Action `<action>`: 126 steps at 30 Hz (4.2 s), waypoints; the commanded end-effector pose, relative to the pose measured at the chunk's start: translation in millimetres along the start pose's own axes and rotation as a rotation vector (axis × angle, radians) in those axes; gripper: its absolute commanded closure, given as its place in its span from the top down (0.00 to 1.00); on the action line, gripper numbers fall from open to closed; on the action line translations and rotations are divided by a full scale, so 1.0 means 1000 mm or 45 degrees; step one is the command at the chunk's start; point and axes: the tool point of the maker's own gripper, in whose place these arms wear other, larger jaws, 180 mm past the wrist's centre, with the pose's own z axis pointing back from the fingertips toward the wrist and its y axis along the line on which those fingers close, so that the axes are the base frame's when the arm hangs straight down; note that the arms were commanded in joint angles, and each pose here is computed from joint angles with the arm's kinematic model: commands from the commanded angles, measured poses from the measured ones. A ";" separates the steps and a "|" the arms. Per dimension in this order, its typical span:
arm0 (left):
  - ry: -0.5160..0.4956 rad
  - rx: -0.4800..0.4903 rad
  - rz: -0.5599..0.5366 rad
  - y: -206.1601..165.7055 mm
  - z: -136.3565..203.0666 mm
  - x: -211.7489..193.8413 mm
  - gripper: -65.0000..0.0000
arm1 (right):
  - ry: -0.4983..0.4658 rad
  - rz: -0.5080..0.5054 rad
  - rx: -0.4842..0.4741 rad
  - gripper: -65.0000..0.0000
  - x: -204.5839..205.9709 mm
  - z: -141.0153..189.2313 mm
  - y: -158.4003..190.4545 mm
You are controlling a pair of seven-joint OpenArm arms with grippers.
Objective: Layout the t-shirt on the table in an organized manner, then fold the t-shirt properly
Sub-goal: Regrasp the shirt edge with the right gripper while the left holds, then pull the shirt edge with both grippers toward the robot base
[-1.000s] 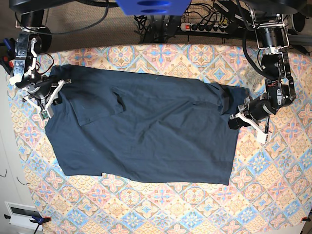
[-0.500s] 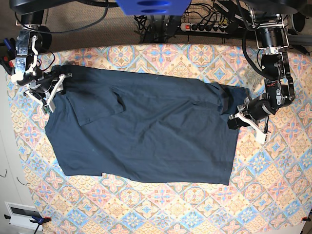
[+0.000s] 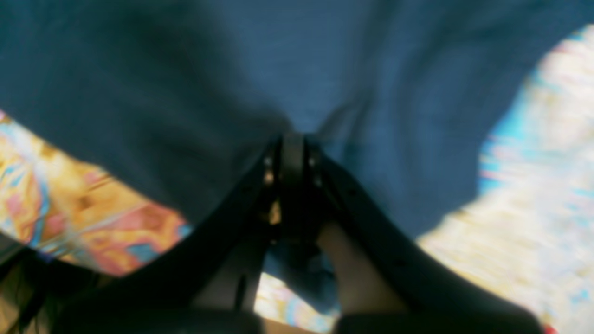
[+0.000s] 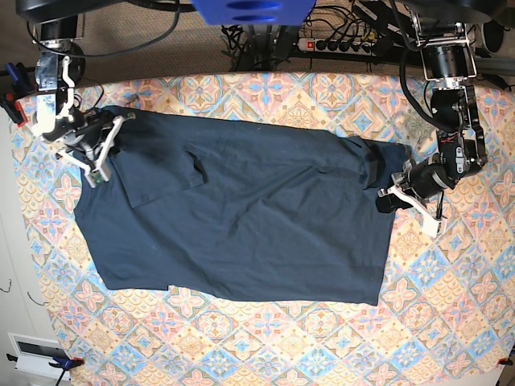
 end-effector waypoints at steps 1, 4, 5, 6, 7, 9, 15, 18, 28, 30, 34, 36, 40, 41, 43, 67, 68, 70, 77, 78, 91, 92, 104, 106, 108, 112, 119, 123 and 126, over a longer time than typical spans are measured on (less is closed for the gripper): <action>-0.054 -0.019 -0.026 -0.005 0.005 0.015 0.00 | -0.071 0.021 -0.057 0.01 0.017 0.013 -0.016; -0.061 -0.017 -0.024 -0.004 0.006 0.017 0.00 | -0.121 0.004 -0.122 0.01 0.023 0.029 -0.030; -0.061 -0.017 -0.024 -0.004 0.006 0.017 0.00 | -0.137 0.002 -0.136 0.01 0.026 0.033 -0.034; -0.062 -0.017 -0.025 -0.004 0.006 0.017 0.00 | -0.144 0.005 -0.144 0.01 0.027 0.035 -0.037; -0.064 -0.018 -0.025 -0.004 0.006 0.018 0.00 | -0.150 0.014 -0.139 0.01 0.028 0.037 -0.038; -0.064 -0.018 -0.025 -0.004 0.006 0.018 0.00 | -0.152 0.062 -0.100 0.01 0.026 0.037 -0.035; -0.054 -0.023 -0.028 -0.006 0.004 0.015 0.00 | -0.071 0.059 -0.053 0.08 0.006 0.025 -0.035; -0.054 -0.023 -0.028 -0.006 0.004 0.015 0.00 | -0.062 0.058 -0.050 0.19 0.003 0.025 -0.034; -0.054 -0.023 -0.028 -0.006 0.004 0.015 0.00 | -0.044 0.056 -0.041 0.39 -0.004 0.024 -0.031; -0.054 -0.023 -0.028 -0.006 0.004 0.015 0.00 | -0.044 0.056 -0.041 0.43 -0.004 0.024 -0.031; -0.054 -0.023 -0.028 -0.006 0.004 0.015 0.00 | -0.040 0.068 -0.024 0.45 -0.003 0.022 -0.026; -0.054 -0.023 -0.028 -0.006 0.004 0.015 0.00 | -0.031 0.086 0.004 0.45 -0.004 0.018 -0.018; -0.054 -0.024 -0.026 -0.006 0.004 0.015 0.00 | -0.025 0.106 0.029 0.45 -0.003 0.014 -0.011; -0.054 -0.024 -0.026 -0.006 0.004 0.015 0.00 | -0.018 0.107 0.037 0.45 -0.004 0.012 -0.009; -0.054 -0.024 -0.026 -0.006 0.004 0.015 0.00 | -0.017 0.118 0.053 0.45 -0.004 0.010 -0.004; -0.053 -0.023 -0.025 -0.006 0.004 0.014 0.00 | -0.068 0.100 0.063 0.01 0.001 0.008 -0.004; -0.053 -0.023 -0.025 -0.006 0.004 0.014 0.00 | -0.068 0.100 0.063 0.01 0.001 0.008 -0.004; -0.054 -0.023 -0.025 -0.006 0.004 0.015 0.00 | -0.068 0.100 0.063 0.01 0.001 0.008 -0.004; -0.133 -0.045 -0.083 -0.019 0.017 0.033 0.00 | -0.166 0.082 -0.061 0.00 0.019 0.035 -0.032; -0.155 -0.046 -0.093 -0.021 0.020 0.038 0.00 | -0.179 0.084 -0.075 0.00 0.022 0.038 -0.034; -0.328 -0.007 -0.063 -0.009 0.043 0.069 0.00 | -0.209 0.089 -0.090 0.00 0.029 0.042 -0.037; -0.343 0.002 -0.053 -0.005 0.046 0.072 0.00 | -0.212 0.088 -0.092 0.00 0.029 0.042 -0.038; -0.333 0.048 0.045 0.020 0.044 0.067 0.00 | -0.231 0.022 -0.178 0.00 0.026 0.055 -0.063; -0.345 0.030 0.051 0.015 0.041 0.070 0.00 | -0.254 0.027 -0.185 0.00 0.034 0.056 -0.066; -0.348 0.028 0.058 0.015 0.039 0.072 0.00 | -0.304 0.034 -0.200 0.01 0.051 0.059 -0.070; -0.343 0.029 0.097 0.022 0.034 0.073 0.00 | -0.317 0.019 -0.190 0.01 0.059 0.054 -0.074; -0.315 0.018 0.149 0.027 0.020 0.078 0.00 | -0.303 0.026 -0.111 0.01 0.076 0.029 -0.066; -0.301 0.005 0.108 0.017 0.006 0.075 0.00 | -0.285 0.006 -0.089 0.01 0.076 0.020 -0.067; -0.288 0.060 0.034 0.017 -0.003 0.071 0.00 | -0.261 -0.005 -0.067 0.01 0.075 0.011 -0.066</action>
